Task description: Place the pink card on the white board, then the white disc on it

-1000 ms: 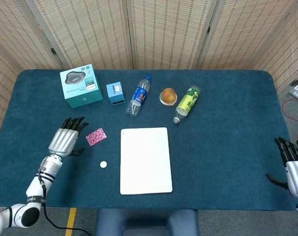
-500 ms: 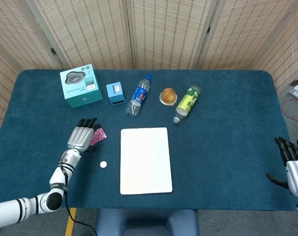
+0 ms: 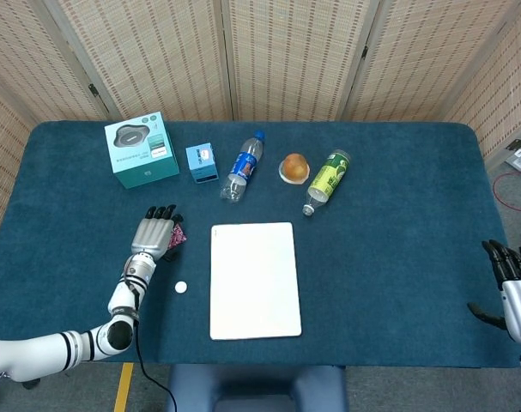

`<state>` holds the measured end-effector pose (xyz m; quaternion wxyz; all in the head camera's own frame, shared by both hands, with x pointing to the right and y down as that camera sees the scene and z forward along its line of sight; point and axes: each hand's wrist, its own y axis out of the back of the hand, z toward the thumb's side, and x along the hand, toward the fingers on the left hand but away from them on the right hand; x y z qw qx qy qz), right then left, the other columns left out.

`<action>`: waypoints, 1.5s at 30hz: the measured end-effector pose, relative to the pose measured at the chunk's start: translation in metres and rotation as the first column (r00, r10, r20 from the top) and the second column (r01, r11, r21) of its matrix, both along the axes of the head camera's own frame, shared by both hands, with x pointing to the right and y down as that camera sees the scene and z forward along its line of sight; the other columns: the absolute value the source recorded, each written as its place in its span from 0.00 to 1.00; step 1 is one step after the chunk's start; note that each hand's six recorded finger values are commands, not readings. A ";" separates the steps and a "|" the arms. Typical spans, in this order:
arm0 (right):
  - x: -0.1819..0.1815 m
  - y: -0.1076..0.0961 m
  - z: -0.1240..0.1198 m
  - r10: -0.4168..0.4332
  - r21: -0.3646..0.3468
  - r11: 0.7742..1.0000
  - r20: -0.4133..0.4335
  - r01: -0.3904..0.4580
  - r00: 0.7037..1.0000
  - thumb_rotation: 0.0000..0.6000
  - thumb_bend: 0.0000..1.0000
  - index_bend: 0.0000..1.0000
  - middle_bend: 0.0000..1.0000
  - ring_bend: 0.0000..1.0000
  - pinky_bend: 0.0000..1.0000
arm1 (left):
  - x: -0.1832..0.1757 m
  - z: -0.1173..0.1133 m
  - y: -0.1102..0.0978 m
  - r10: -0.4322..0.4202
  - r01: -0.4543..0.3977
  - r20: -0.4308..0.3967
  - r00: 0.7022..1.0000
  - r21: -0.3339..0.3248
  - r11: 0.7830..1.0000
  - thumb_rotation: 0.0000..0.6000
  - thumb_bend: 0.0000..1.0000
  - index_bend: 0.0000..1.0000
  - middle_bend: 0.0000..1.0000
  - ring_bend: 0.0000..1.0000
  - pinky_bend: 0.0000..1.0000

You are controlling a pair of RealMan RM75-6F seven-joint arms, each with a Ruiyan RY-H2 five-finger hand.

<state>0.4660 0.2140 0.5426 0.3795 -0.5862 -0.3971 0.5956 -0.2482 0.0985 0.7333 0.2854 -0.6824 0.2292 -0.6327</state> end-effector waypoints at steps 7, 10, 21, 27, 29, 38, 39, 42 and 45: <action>0.002 -0.001 0.001 0.003 -0.004 1.000 -0.001 -0.003 1.000 1.00 0.11 0.01 0.12 0.12 0.02 | -0.003 0.008 0.003 -0.020 0.021 0.019 1.000 -0.019 1.000 1.00 0.32 0.24 0.08 0.09 0.00; 0.001 -0.001 0.002 0.002 -0.005 1.000 0.001 -0.002 1.000 1.00 0.11 0.01 0.12 0.12 0.02 | -0.003 0.010 0.003 -0.023 0.023 0.025 0.999 -0.017 1.000 1.00 0.32 0.24 0.08 0.09 0.00; 0.003 0.000 0.002 0.007 -0.006 1.000 -0.002 -0.007 1.000 1.00 0.11 0.01 0.12 0.12 0.02 | -0.009 0.018 0.002 -0.045 0.046 0.055 0.997 -0.017 0.999 1.00 0.32 0.24 0.08 0.09 0.00; 0.004 0.000 0.001 0.012 -0.005 1.000 -0.005 -0.012 1.000 1.00 0.11 0.01 0.12 0.12 0.02 | -0.015 0.020 0.000 -0.052 0.053 0.085 0.995 -0.010 0.999 1.00 0.32 0.24 0.08 0.09 0.00; 0.004 0.001 0.001 0.012 -0.006 1.000 -0.005 -0.012 1.000 1.00 0.11 0.01 0.12 0.12 0.02 | -0.019 0.021 -0.001 -0.061 0.063 0.097 0.993 -0.010 0.998 1.00 0.32 0.24 0.08 0.09 0.00; 0.005 0.002 0.000 0.018 -0.006 1.000 -0.010 -0.018 1.000 1.00 0.11 0.01 0.12 0.12 0.02 | -0.031 0.025 -0.006 -0.085 0.088 0.137 0.987 -0.017 0.996 1.00 0.32 0.24 0.08 0.09 0.00; 0.005 0.002 0.000 0.018 -0.006 1.000 -0.010 -0.018 1.000 1.00 0.11 0.01 0.12 0.12 0.02 | -0.032 0.025 -0.006 -0.085 0.088 0.140 0.987 -0.017 0.996 1.00 0.32 0.24 0.08 0.09 0.00; 0.004 0.002 0.000 0.018 -0.007 1.000 -0.011 -0.018 1.000 1.00 0.11 0.01 0.12 0.12 0.02 | -0.031 0.026 -0.005 -0.090 0.094 0.134 0.987 -0.028 0.995 1.00 0.32 0.24 0.08 0.08 0.00; 0.004 0.002 0.000 0.018 -0.007 1.000 -0.011 -0.018 1.000 1.00 0.11 0.01 0.12 0.12 0.02 | -0.028 0.026 -0.004 -0.087 0.092 0.125 0.988 -0.041 0.995 1.00 0.32 0.24 0.08 0.08 0.00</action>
